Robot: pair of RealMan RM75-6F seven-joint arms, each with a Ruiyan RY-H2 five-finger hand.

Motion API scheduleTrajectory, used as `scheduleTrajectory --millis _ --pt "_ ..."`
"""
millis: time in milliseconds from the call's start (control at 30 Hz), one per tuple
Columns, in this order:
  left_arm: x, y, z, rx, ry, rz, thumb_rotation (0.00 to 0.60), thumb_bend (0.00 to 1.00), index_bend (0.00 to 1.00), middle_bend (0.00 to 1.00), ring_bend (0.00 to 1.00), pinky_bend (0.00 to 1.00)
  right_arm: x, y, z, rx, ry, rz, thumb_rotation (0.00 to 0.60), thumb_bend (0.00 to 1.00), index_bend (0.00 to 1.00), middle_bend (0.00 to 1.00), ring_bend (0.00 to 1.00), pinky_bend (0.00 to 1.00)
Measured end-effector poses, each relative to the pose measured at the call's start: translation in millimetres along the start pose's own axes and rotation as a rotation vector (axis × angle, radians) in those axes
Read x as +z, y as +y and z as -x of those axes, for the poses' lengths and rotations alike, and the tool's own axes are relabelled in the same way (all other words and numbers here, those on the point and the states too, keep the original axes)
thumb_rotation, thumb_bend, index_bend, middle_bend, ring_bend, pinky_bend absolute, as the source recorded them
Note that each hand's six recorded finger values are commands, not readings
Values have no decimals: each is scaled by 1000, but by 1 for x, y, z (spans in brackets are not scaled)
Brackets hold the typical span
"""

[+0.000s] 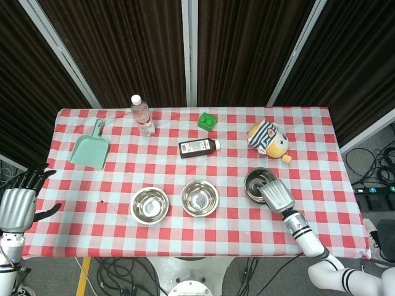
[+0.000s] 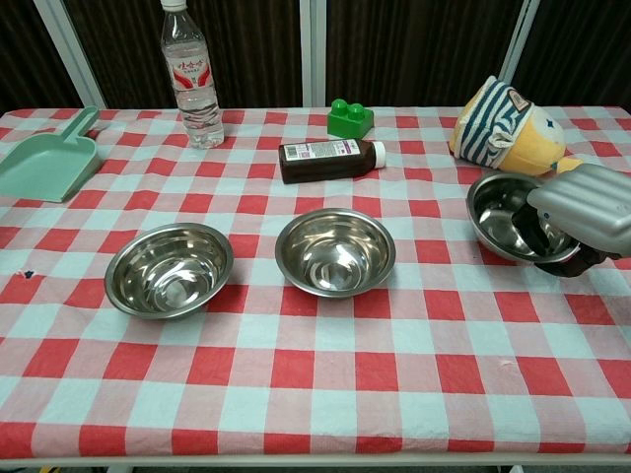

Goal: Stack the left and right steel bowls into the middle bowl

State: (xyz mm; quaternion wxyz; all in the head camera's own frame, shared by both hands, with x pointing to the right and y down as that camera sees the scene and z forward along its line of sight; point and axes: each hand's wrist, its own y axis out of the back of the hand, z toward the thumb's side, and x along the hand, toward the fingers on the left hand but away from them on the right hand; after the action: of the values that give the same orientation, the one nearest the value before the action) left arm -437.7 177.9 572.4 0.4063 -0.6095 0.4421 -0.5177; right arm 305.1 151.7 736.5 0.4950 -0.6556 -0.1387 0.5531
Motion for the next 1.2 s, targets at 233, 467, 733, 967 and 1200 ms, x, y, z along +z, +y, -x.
scheduleTrajectory --millis 233,467,733,967,1200 --pt "-1 -1 1 -4 3 4 600 126 279 254 175 233 -3 -2 -1 12 -8 -6 600 327 676 570 757 721" --pt "0 0 0 -1 1 3 600 126 279 254 175 233 2 14 0 -34 8 13 600 330 677 571 757 721" --pt "-4 5 1 20 16 2 600 126 279 254 175 233 40 71 6 -144 117 60 600 331 681 574 757 721" --pt "-10 15 3 51 40 -19 600 127 279 254 175 233 90 104 13 -158 249 62 600 335 681 575 757 721" --pt "-12 19 6 59 45 -18 600 125 274 255 175 232 116 95 23 -81 292 99 600 336 681 574 757 721"
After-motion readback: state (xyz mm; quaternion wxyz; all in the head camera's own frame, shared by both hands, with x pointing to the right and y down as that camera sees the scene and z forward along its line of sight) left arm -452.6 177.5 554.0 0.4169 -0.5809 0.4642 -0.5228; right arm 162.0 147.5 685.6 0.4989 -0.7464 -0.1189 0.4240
